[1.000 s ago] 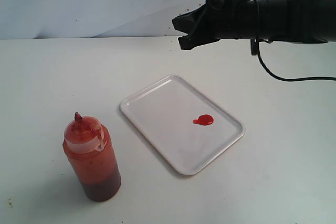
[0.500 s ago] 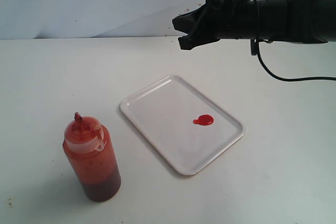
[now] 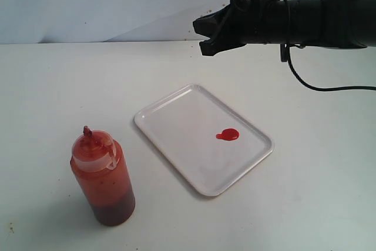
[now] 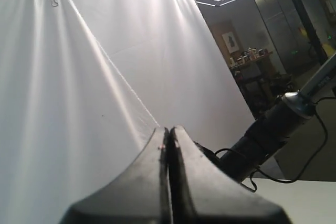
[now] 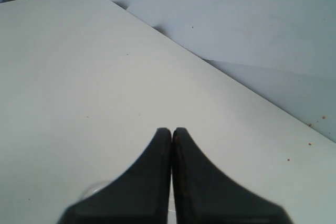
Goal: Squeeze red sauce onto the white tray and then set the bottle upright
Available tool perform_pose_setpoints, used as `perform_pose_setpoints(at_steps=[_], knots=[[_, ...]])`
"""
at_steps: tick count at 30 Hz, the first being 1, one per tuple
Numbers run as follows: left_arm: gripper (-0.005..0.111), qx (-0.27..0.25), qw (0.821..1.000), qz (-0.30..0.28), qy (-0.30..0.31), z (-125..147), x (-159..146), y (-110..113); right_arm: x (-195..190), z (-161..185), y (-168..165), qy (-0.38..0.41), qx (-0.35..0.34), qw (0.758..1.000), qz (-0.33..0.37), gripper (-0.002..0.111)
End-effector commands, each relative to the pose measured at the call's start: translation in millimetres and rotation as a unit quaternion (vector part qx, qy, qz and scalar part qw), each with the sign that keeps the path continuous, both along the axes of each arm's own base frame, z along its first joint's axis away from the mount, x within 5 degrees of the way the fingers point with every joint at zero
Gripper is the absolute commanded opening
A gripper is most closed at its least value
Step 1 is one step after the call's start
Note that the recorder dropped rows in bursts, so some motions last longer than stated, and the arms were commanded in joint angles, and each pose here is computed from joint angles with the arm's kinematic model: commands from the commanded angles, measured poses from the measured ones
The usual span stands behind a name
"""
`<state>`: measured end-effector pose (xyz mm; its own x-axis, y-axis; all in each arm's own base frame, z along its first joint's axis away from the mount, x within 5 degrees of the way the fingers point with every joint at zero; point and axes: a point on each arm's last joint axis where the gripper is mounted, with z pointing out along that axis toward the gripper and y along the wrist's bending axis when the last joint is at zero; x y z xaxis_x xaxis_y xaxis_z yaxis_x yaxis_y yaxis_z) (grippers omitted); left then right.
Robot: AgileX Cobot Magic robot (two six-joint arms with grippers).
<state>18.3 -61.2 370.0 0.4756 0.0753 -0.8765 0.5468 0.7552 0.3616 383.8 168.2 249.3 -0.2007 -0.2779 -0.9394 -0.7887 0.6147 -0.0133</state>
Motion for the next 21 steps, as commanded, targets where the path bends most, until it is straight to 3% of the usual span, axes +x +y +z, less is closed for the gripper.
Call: perform_pose_setpoints(at_steps=[1,4,8,16,21], knots=[[0.0,-0.029,0.998,0.053,0.012,-4,-12,4,0,4,-3,-0.005,0.003,1.0,-0.004,0.0],[0.0,-0.056,0.992,0.106,0.024,-7,-19,8,0,4,-3,-0.005,0.003,1.0,-0.004,0.0],[0.0,-0.093,0.987,0.131,0.012,-15,-27,12,0,4,-3,-0.005,0.003,1.0,-0.004,0.0],[0.0,-0.147,0.98,0.11,0.082,-42,-10,22,0,4,-3,-0.004,0.003,1.0,-0.005,0.0],[0.0,-0.158,0.972,0.127,0.123,-69,5,27,0,4,-3,-0.004,0.003,1.0,-0.005,0.0]])
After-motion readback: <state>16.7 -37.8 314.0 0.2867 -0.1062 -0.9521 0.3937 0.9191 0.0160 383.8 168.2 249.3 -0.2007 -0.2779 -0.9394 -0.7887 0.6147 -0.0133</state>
